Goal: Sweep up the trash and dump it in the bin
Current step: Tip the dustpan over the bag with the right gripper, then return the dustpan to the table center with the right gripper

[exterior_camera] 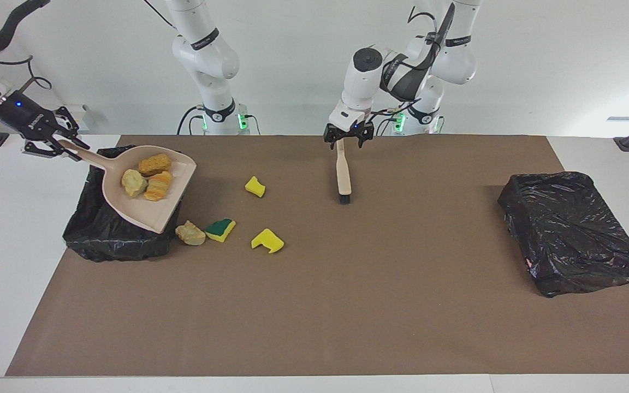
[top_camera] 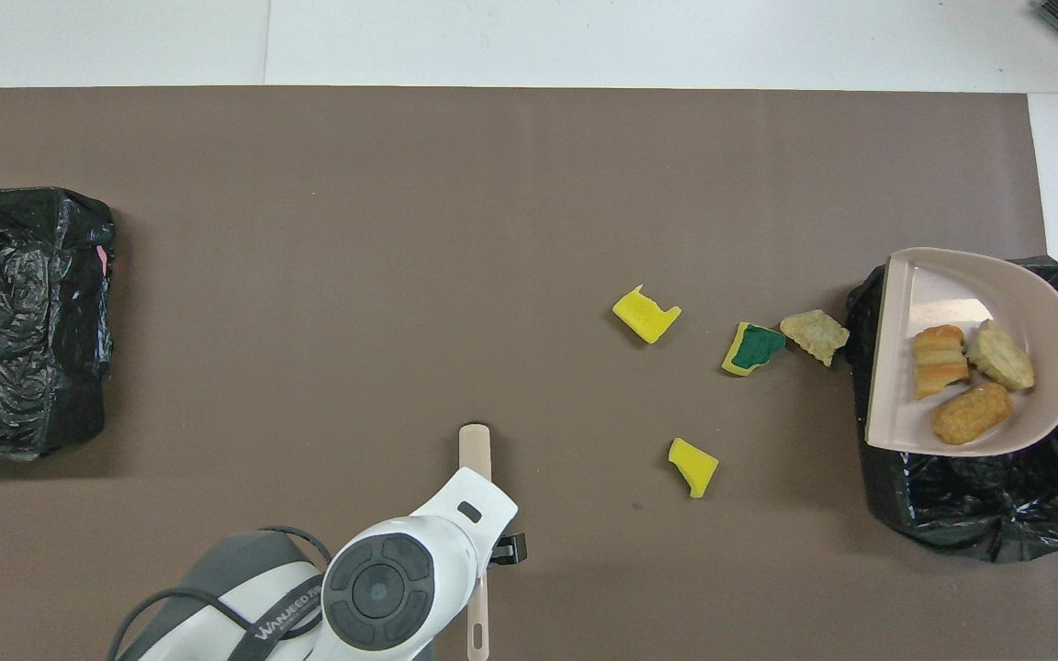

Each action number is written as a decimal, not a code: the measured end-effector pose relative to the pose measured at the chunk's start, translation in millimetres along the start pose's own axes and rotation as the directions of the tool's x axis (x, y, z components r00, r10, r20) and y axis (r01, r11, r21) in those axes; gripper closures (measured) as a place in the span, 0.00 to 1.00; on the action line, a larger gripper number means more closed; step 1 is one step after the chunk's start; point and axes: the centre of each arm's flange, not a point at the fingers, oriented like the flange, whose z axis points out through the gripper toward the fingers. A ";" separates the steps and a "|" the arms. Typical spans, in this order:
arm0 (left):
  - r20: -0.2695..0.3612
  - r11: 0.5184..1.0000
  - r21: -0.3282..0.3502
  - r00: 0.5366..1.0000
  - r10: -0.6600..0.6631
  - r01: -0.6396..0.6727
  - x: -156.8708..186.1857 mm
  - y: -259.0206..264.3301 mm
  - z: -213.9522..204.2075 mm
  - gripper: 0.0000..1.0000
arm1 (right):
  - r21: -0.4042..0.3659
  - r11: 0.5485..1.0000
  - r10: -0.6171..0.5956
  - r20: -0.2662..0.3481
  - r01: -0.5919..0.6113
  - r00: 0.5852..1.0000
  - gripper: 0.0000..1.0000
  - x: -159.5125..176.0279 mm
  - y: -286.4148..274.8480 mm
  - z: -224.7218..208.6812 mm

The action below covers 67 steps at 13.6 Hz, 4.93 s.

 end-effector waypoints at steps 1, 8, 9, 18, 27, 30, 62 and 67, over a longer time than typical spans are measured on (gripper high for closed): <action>-0.006 1.000 -0.010 1.000 -0.011 0.011 8.9 -2.5 -10.8 0.00 | -0.004 1.000 -0.014 0.030 0.014 0.999 0.67 -16.0 -6.9 -10.4; -0.010 0.999 -0.024 0.999 -0.038 0.037 27.9 -9.5 -35.6 0.00 | 0.052 0.996 -0.081 0.259 0.069 0.963 0.67 -43.4 -27.8 -49.8; -0.010 0.999 -0.023 0.999 -0.038 0.037 27.9 -9.6 -35.5 0.00 | 0.068 0.995 -0.085 0.327 0.066 0.941 0.67 -23.5 -25.5 -53.1; -0.002 0.999 -0.016 0.999 -0.042 0.042 28.6 -11.8 -34.8 0.00 | 0.057 0.996 -0.094 0.688 0.076 0.720 0.67 134.3 -16.8 -40.8; 0.011 0.999 -0.004 0.999 -0.042 0.043 27.4 -13.3 -33.4 0.00 | -0.256 0.926 0.362 0.393 -0.278 0.845 0.67 234.1 -24.4 -0.2; 0.011 0.999 0.002 0.999 -0.050 0.050 32.3 -16.7 -38.3 0.00 | -0.299 0.860 0.495 0.293 -0.414 0.818 0.67 268.3 -17.9 48.5; -0.094 0.872 0.098 0.867 0.489 -0.480 255.8 -293.8 -160.2 0.00 | -0.438 0.228 0.905 -0.233 -0.870 0.355 0.62 527.6 -119.5 517.3; -0.093 0.876 0.093 0.872 0.480 -0.472 256.1 -283.8 -156.8 0.00 | -0.340 0.125 0.951 -0.226 -0.932 0.210 0.21 528.0 -96.5 489.5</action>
